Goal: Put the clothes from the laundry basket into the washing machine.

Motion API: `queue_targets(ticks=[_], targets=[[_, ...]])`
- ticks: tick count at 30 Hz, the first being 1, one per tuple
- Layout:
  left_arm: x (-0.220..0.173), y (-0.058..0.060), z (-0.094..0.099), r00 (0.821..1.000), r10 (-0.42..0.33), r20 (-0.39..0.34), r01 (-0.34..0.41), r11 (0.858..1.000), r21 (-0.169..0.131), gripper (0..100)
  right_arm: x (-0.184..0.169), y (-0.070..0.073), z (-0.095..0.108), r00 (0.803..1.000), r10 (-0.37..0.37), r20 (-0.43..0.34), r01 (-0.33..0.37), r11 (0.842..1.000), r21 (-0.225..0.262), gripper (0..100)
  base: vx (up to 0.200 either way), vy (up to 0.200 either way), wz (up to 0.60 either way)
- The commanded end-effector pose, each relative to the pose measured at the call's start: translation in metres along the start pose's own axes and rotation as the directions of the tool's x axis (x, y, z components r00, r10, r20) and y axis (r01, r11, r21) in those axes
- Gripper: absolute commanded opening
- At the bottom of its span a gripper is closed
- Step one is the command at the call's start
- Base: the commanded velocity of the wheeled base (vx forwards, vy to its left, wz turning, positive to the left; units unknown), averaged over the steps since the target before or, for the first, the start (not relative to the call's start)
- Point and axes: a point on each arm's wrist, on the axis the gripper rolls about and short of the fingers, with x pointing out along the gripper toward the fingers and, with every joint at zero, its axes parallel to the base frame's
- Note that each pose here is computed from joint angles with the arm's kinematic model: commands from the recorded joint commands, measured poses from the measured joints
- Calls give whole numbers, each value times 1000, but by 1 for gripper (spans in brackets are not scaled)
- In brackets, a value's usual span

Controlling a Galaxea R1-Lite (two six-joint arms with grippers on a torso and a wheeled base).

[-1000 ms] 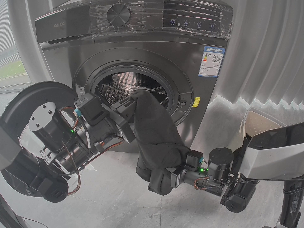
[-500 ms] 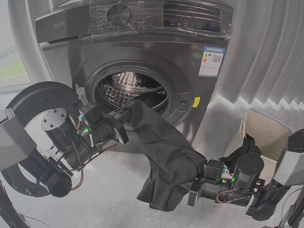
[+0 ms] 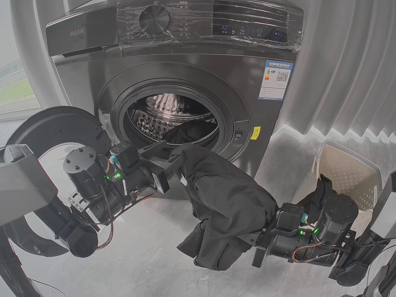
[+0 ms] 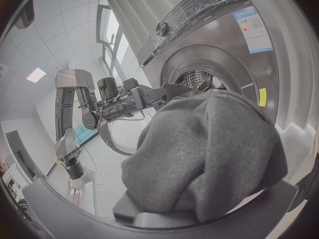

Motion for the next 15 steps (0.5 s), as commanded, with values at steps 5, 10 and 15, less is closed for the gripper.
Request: queue_targets(ticks=[5,10,15], targets=[[1,20,6,993,113,30,-113,994,-3,100,0,-10,3,999,-35,17,35,999,2,0,0,0,0],[1,23,6,990,137,33,-137,991,-7,100,-1,-15,5,998,-55,25,55,998,7,0,0,0,0],[-8,25,-5,987,157,-22,-157,988,-7,100,4,-26,15,993,-90,73,90,996,10,0,0,0,0]])
